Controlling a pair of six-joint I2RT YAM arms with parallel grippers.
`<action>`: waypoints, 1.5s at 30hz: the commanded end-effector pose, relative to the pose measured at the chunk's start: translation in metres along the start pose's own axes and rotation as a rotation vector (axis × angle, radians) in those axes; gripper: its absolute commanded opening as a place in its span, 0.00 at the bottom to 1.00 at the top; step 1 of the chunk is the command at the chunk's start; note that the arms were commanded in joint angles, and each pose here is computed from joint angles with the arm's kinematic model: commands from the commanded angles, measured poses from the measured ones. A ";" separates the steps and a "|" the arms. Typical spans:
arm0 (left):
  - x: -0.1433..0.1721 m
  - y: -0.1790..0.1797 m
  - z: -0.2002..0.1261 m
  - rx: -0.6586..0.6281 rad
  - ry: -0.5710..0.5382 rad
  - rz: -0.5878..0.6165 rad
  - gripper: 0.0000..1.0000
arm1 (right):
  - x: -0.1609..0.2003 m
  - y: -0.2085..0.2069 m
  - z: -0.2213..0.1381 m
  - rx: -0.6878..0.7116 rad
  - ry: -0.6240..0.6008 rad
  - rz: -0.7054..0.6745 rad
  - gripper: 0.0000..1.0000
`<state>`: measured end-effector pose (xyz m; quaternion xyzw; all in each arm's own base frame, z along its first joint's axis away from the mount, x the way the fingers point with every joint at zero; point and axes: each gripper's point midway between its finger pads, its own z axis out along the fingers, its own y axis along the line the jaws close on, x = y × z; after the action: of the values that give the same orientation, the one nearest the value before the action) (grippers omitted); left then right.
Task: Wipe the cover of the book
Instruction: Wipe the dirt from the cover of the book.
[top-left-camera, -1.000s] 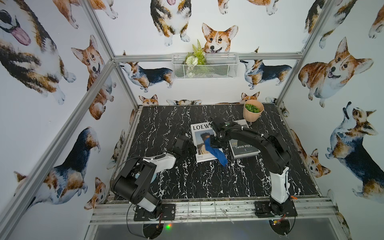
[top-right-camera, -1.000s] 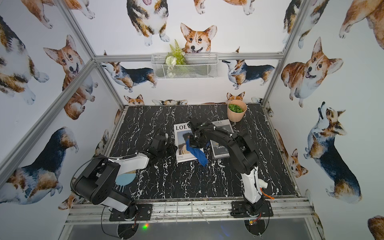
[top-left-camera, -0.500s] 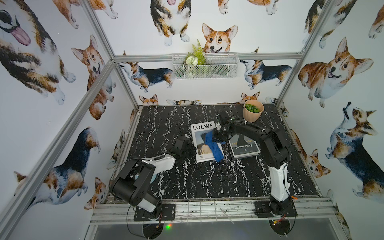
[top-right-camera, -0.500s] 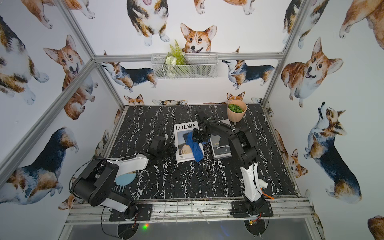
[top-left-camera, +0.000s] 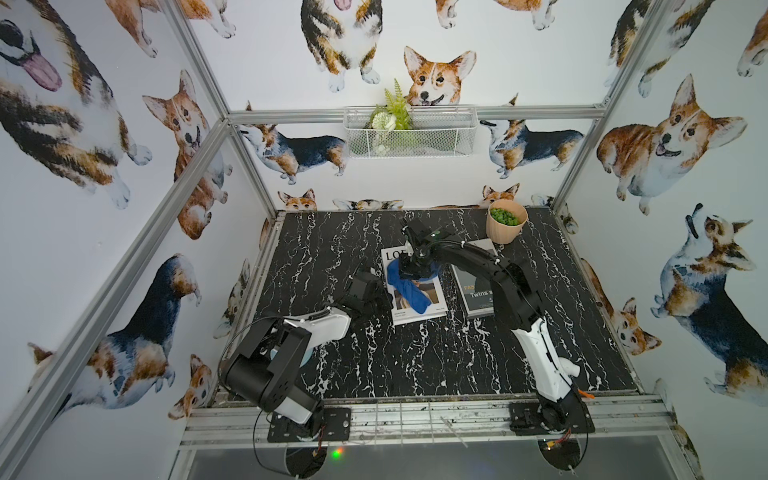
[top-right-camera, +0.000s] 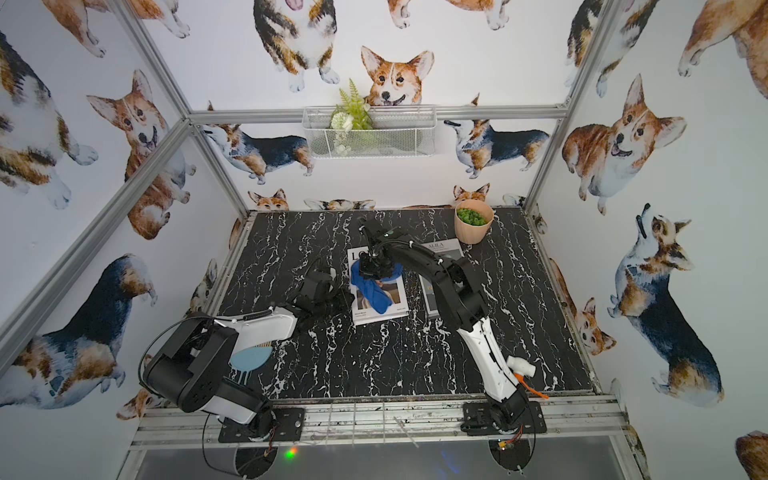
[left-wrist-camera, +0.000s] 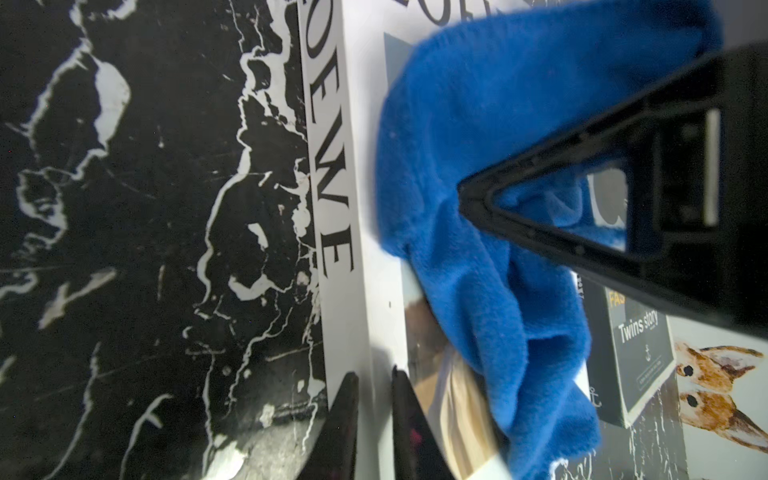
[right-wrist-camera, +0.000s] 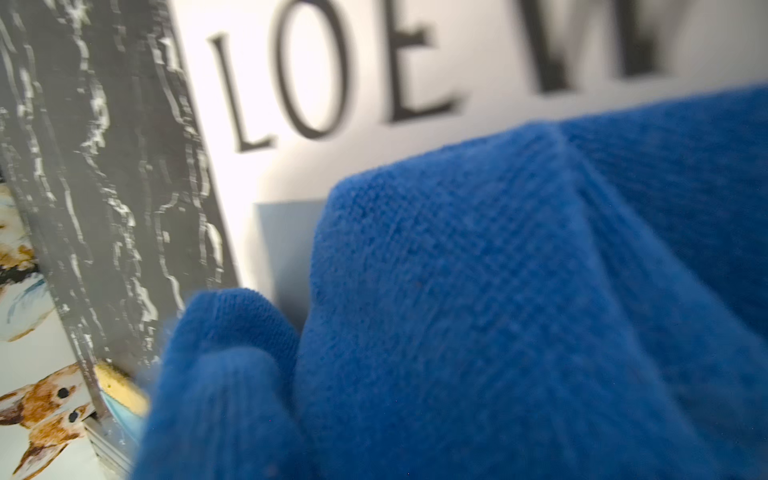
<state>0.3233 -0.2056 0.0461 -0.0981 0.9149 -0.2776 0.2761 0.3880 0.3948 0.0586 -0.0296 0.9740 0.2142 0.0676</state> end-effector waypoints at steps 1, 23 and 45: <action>0.045 0.051 -0.005 -0.205 0.161 -0.023 0.18 | 0.005 -0.036 0.011 0.149 0.050 0.031 0.00; 0.043 0.048 -0.006 -0.198 0.161 -0.020 0.18 | -0.012 -0.017 0.027 0.104 0.065 0.043 0.00; 0.043 0.050 -0.008 -0.204 0.154 -0.020 0.18 | -0.047 -0.059 -0.005 0.111 0.008 0.118 0.00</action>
<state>0.3211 -0.2044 0.0474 -0.0982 0.9153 -0.2772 0.2751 0.4629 0.3220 0.0645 0.0460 0.9787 0.1795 0.0888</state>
